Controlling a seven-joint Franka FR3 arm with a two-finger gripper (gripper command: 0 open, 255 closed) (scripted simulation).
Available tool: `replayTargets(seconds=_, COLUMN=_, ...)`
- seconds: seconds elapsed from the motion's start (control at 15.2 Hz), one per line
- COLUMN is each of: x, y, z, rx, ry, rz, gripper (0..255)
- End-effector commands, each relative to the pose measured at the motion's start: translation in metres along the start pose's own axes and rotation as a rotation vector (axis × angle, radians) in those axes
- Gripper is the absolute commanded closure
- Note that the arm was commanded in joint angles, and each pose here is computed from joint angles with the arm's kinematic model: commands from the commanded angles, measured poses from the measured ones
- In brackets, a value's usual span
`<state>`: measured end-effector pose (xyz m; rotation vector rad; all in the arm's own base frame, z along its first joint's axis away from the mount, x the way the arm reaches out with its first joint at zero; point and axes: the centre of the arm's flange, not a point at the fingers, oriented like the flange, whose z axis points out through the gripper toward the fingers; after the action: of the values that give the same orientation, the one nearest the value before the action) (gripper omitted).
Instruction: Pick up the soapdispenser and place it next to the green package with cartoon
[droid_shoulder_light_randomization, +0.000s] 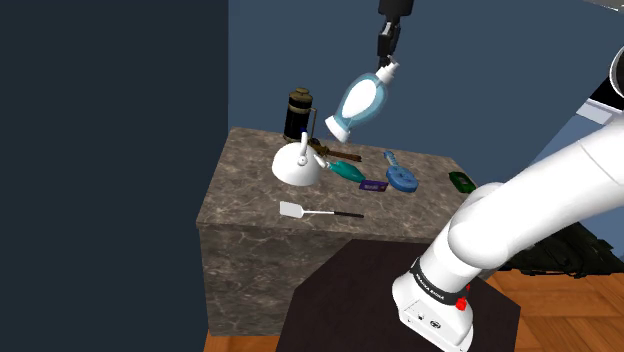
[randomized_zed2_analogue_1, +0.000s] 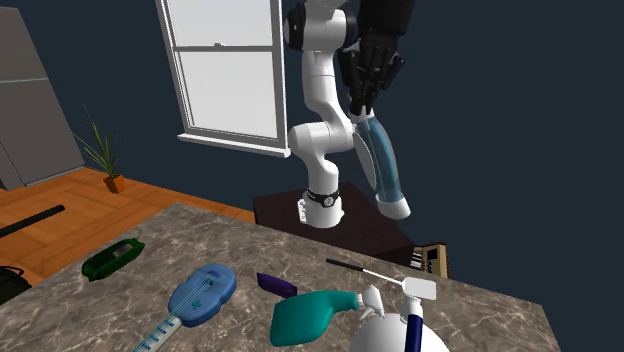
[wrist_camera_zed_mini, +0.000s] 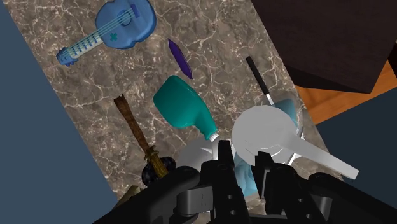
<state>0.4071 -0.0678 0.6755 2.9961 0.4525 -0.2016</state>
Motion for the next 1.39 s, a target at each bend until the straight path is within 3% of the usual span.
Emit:
replayTargets(seconds=0.0, x=-0.002, y=0.002, z=-0.010, rx=0.000, ry=0.000, rz=0.000, gripper=255)
replayTargets(seconds=0.59, x=-0.009, y=0.005, z=-0.054, rx=0.000, ry=0.000, rz=0.000, gripper=255)
replayTargets(seconds=1.32, x=-0.130, y=0.082, z=-0.030, rx=0.000, ry=0.000, rz=0.000, gripper=255)
